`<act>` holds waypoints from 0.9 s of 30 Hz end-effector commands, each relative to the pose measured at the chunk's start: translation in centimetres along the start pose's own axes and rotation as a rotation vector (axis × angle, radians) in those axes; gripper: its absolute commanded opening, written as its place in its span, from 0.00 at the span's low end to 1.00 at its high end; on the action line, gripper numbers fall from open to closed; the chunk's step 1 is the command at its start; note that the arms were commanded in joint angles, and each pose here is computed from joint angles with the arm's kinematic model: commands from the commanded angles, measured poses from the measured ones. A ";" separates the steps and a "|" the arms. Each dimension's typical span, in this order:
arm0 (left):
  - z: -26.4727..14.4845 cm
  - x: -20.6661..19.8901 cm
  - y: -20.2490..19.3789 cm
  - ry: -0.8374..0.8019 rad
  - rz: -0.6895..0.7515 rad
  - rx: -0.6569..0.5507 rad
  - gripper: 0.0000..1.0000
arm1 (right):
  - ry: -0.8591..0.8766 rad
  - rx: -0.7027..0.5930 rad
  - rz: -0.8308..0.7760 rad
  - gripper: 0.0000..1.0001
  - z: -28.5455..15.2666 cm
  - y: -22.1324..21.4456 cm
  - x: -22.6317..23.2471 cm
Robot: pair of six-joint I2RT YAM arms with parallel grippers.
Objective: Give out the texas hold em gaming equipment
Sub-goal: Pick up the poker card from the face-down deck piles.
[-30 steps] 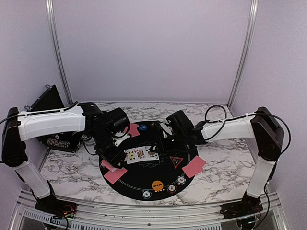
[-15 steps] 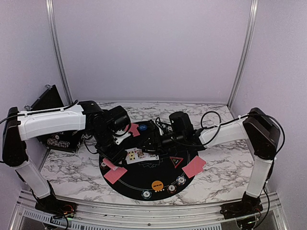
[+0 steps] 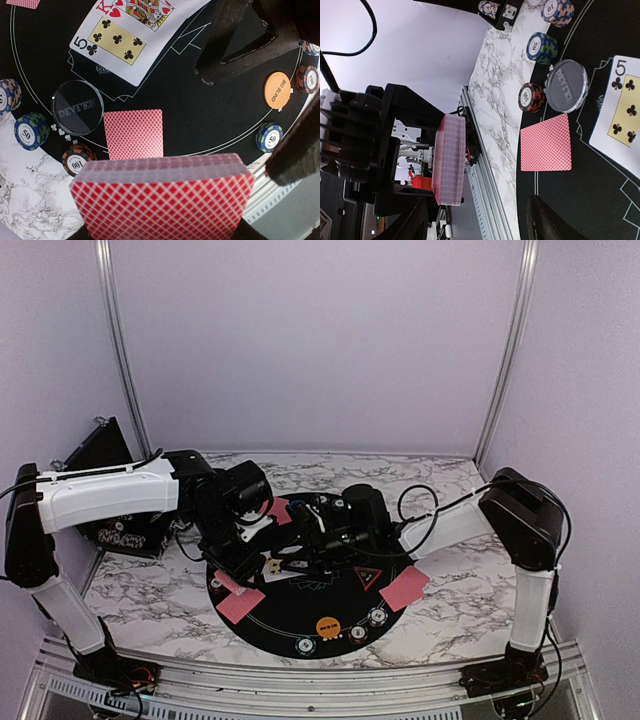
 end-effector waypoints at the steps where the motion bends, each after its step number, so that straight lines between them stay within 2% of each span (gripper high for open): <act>1: -0.5 -0.3 0.3 -0.009 0.018 -0.004 0.59 | 0.070 0.005 -0.041 0.66 1.1 0.7 2.2; 27: -0.4 -0.3 0.3 -0.009 0.023 -0.001 0.59 | 0.092 0.058 -0.009 0.66 4.7 0.4 1.4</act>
Point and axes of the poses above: each gripper's point midway between its finger pads, its own z axis out along the fingers, its own x axis along the line the jaws close on, y = z × x, the point moved 4 cm from there along -z, back along the fingers
